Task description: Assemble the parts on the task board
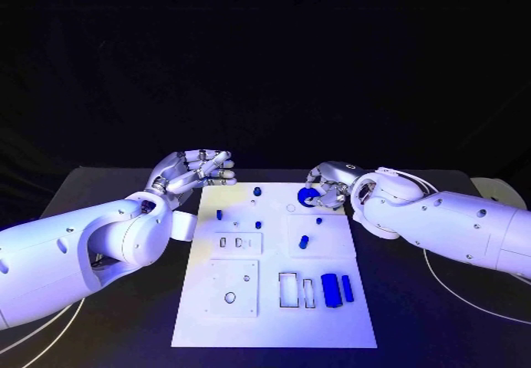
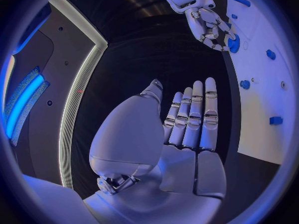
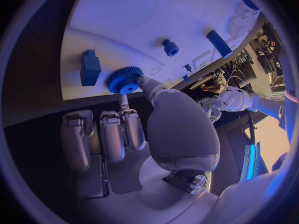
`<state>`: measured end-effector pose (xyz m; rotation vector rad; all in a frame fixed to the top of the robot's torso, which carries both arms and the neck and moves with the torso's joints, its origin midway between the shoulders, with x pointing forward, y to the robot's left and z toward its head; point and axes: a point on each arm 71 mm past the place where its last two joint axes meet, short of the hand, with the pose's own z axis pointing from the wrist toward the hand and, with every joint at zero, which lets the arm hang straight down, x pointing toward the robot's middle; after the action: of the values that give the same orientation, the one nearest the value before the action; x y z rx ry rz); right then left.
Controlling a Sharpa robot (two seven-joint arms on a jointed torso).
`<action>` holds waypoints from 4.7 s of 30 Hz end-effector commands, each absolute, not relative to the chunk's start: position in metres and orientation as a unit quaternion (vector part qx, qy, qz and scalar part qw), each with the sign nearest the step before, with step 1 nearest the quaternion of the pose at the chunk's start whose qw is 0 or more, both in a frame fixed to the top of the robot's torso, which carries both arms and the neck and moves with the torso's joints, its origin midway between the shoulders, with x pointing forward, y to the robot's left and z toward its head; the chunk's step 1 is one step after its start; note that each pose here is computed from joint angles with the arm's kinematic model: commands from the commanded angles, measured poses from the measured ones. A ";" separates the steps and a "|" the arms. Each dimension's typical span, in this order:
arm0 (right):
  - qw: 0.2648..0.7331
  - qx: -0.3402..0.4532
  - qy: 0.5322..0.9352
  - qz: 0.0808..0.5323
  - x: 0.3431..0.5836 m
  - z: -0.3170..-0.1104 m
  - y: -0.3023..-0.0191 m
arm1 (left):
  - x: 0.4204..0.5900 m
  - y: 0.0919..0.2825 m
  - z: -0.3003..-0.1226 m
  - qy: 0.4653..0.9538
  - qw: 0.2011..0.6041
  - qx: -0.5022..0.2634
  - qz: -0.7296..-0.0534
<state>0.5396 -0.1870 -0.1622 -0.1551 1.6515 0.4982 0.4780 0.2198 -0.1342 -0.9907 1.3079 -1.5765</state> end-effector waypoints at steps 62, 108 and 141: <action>0.666 -0.046 0.705 0.238 0.524 -0.151 -0.213 | 0.477 0.221 -0.134 0.525 0.413 -0.394 -0.631; 0.635 -0.025 0.736 0.231 0.535 -0.171 -0.213 | 0.478 0.221 -0.134 0.526 0.413 -0.396 -0.629; 0.728 -0.119 0.621 0.265 0.501 -0.139 -0.152 | 0.480 0.223 -0.135 0.526 0.414 -0.397 -0.628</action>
<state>0.5050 -0.1606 -0.1443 -0.2099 1.4368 0.6093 0.4800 0.2248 -0.1363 -1.0060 1.3207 -1.5552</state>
